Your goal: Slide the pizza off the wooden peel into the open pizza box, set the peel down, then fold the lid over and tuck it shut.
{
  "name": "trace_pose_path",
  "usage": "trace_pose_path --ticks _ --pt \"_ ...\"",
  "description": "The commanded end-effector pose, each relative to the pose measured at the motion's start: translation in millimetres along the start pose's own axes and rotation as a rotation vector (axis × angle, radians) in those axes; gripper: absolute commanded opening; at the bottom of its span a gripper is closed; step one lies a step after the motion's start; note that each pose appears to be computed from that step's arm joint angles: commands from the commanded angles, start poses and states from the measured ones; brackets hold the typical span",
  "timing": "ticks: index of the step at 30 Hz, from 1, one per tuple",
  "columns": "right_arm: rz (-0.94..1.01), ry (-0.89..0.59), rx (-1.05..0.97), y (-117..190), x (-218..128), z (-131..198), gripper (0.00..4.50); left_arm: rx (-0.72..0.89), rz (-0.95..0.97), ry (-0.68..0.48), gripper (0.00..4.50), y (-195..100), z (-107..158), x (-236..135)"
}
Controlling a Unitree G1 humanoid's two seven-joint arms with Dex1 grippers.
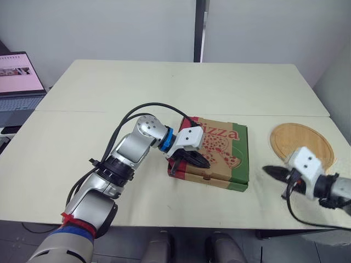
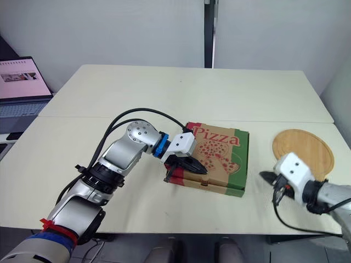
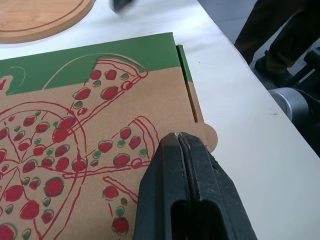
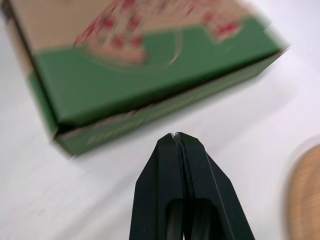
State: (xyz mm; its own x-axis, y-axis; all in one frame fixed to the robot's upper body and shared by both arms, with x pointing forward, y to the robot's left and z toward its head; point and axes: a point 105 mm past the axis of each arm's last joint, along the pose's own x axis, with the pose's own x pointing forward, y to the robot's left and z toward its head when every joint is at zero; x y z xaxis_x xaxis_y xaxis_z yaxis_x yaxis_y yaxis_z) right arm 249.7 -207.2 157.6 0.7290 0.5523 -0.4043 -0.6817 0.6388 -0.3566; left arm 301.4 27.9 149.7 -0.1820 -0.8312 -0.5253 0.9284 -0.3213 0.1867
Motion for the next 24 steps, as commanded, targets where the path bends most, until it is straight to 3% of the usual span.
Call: trace_pose_path --ticks 1,6,16,21,24 --pt "0.041 -0.078 -0.058 6 10 25 0.03 0.012 0.022 0.0 0.0 1 2 -5" --pt "0.181 -0.164 -0.092 32 51 46 0.03 -0.001 0.055 -0.015 0.0 1 4 -11" --pt "0.346 -0.245 -0.154 60 94 70 0.03 -0.032 0.128 -0.04 0.0 -1 8 -26" --pt "0.399 -0.268 -0.194 70 110 77 0.03 -0.082 0.243 -0.068 0.0 0 16 -65" --pt "0.408 -0.274 -0.208 72 114 78 0.03 -0.108 0.323 -0.026 0.0 1 9 -94"
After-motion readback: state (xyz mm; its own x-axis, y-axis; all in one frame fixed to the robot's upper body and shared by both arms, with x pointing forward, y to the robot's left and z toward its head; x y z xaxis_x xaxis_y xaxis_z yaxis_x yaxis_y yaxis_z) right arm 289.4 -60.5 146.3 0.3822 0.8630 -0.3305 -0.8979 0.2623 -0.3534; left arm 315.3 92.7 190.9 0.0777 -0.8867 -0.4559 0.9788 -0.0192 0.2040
